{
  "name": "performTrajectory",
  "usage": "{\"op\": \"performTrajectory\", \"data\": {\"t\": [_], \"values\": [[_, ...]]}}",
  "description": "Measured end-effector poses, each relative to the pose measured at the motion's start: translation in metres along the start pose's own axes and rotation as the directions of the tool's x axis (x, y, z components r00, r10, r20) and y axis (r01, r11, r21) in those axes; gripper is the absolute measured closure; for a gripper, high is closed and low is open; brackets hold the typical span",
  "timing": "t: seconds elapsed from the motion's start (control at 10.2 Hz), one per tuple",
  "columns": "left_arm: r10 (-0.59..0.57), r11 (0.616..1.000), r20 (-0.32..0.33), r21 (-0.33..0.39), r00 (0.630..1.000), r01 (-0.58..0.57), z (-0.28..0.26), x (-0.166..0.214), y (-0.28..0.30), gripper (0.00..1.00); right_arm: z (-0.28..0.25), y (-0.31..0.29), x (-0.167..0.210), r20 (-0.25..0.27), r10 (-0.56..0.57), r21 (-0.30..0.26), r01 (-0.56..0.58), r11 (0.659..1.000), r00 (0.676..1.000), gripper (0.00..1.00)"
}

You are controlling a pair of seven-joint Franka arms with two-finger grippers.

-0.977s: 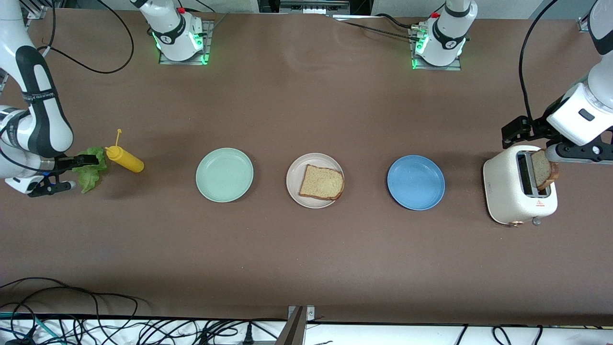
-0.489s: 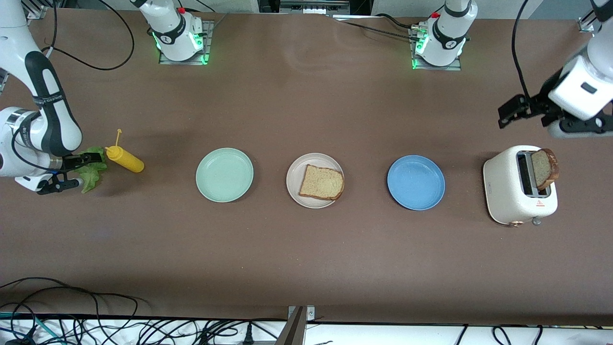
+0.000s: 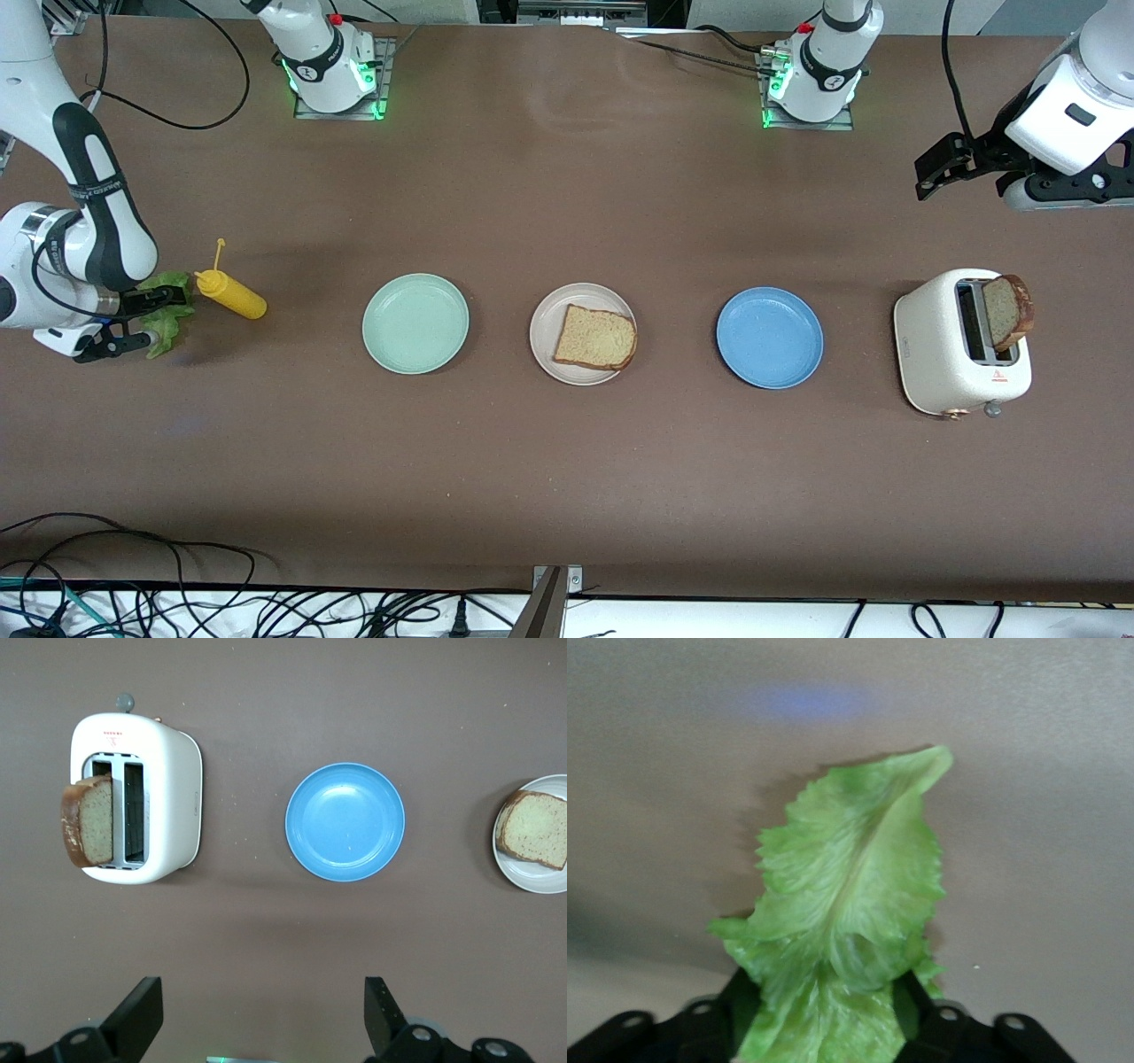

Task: Make sandwich on beige plate with both arms
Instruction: 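Grasp the lettuce leaf with the right gripper and lift it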

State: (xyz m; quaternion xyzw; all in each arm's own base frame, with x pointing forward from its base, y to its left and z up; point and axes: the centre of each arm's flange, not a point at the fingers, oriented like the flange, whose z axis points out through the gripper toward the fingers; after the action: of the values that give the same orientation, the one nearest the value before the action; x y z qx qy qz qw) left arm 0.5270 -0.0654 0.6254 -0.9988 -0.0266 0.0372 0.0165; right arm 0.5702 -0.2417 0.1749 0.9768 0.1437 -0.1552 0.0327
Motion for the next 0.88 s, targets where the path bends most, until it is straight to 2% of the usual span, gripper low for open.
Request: {"op": "performTrajectory", "data": {"t": [0.2, 0.29, 0.59, 0.88], "values": [[0.012, 1.000, 0.008, 0.001, 1.000, -0.012, 0.001, 0.000, 0.000, 0.00, -0.001, 0.002, -0.001, -0.001, 0.003, 0.000, -0.003, 1.000, 1.000, 0.67], [0.031, 1.000, 0.011, 0.001, 0.999, -0.031, 0.001, -0.001, -0.001, 0.00, -0.001, 0.003, -0.002, -0.001, 0.005, 0.000, -0.005, 1.000, 1.000, 0.78], [0.045, 0.999, 0.013, 0.001, 0.999, -0.045, 0.001, -0.001, -0.001, 0.00, -0.011, 0.006, 0.000, -0.004, 0.008, -0.004, -0.008, 1.000, 1.000, 0.79], [0.045, 0.999, 0.014, 0.001, 0.999, -0.045, 0.001, -0.001, -0.001, 0.00, -0.092, 0.010, 0.012, 0.025, 0.009, -0.001, -0.008, 1.000, 1.000, 0.79]]}}
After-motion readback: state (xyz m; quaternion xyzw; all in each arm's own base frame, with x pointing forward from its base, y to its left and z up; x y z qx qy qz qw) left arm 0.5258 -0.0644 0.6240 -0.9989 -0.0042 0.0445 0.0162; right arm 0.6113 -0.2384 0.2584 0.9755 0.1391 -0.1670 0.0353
